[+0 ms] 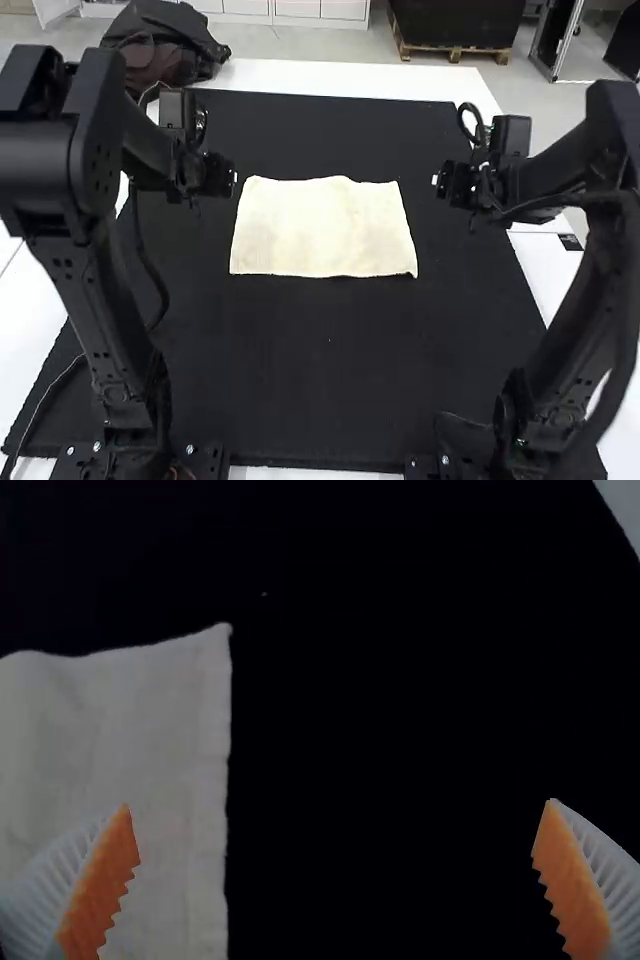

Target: Fold the towel.

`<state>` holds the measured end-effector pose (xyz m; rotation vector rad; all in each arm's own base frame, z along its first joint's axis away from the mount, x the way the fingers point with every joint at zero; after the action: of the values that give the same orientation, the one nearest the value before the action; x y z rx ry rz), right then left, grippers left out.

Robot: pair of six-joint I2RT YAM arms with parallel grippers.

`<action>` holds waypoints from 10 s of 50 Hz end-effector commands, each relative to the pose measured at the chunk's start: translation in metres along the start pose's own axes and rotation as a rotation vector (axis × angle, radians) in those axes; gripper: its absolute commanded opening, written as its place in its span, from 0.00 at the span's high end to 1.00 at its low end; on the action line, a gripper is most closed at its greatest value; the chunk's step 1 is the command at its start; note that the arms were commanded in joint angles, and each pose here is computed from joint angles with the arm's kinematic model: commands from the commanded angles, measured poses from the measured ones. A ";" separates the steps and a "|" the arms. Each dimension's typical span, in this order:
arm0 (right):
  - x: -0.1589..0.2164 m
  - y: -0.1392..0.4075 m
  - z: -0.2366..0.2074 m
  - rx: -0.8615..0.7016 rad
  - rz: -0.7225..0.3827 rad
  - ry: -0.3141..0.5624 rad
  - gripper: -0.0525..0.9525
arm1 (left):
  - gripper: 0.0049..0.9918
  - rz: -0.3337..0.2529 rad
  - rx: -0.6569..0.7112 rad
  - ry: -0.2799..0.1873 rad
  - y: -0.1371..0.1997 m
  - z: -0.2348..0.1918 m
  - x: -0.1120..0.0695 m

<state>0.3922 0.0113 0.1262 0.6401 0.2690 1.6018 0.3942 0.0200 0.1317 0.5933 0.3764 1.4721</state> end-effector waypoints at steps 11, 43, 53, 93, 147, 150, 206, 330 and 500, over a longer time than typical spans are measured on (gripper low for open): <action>0.013 -0.028 -0.002 -0.025 0.022 0.052 0.04 | 0.03 -0.099 0.022 -0.006 -0.025 0.008 -0.016; 0.030 -0.089 -0.012 -0.005 0.061 0.130 0.04 | 0.03 -0.129 0.048 -0.065 -0.081 0.006 -0.021; 0.042 -0.107 -0.014 -0.003 0.085 0.145 0.04 | 0.03 -0.124 0.018 -0.093 -0.092 0.011 -0.019; 0.056 -0.147 -0.028 0.021 0.089 0.161 0.04 | 0.03 -0.145 0.035 -0.118 -0.135 0.008 -0.027; 0.054 -0.164 -0.067 0.107 0.143 0.247 0.71 | 0.98 -0.145 0.047 -0.124 -0.147 -0.016 -0.030; 0.054 -0.165 -0.068 0.110 0.142 0.245 0.70 | 0.98 -0.146 0.044 -0.124 -0.147 -0.015 -0.030; 0.030 -0.162 -0.089 0.128 0.100 0.198 0.97 | 0.41 -0.168 0.106 -0.127 -0.154 -0.039 -0.035; 0.051 -0.019 -0.034 0.096 0.269 0.106 0.97 | 0.98 -0.183 -0.030 -0.101 -0.014 0.001 -0.022; 0.009 -0.030 -0.160 0.412 0.164 0.128 0.07 | 0.02 -0.037 -0.105 0.010 0.035 -0.065 0.000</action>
<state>0.3432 0.0689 0.0213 0.8270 0.5381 1.9203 0.3217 0.0248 0.0812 0.5371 0.3540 1.4219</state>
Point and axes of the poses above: each hand's point on the last joint's axis, 136 mm out from that joint toward the fingers, its own y axis back along the fingers, its own x axis along the line the jaws close on, z = x × y, the point moved 6 cm from there along y, back along the fingers, and after that the axes turned 7 degrees about -y, right-handed, at the moved point
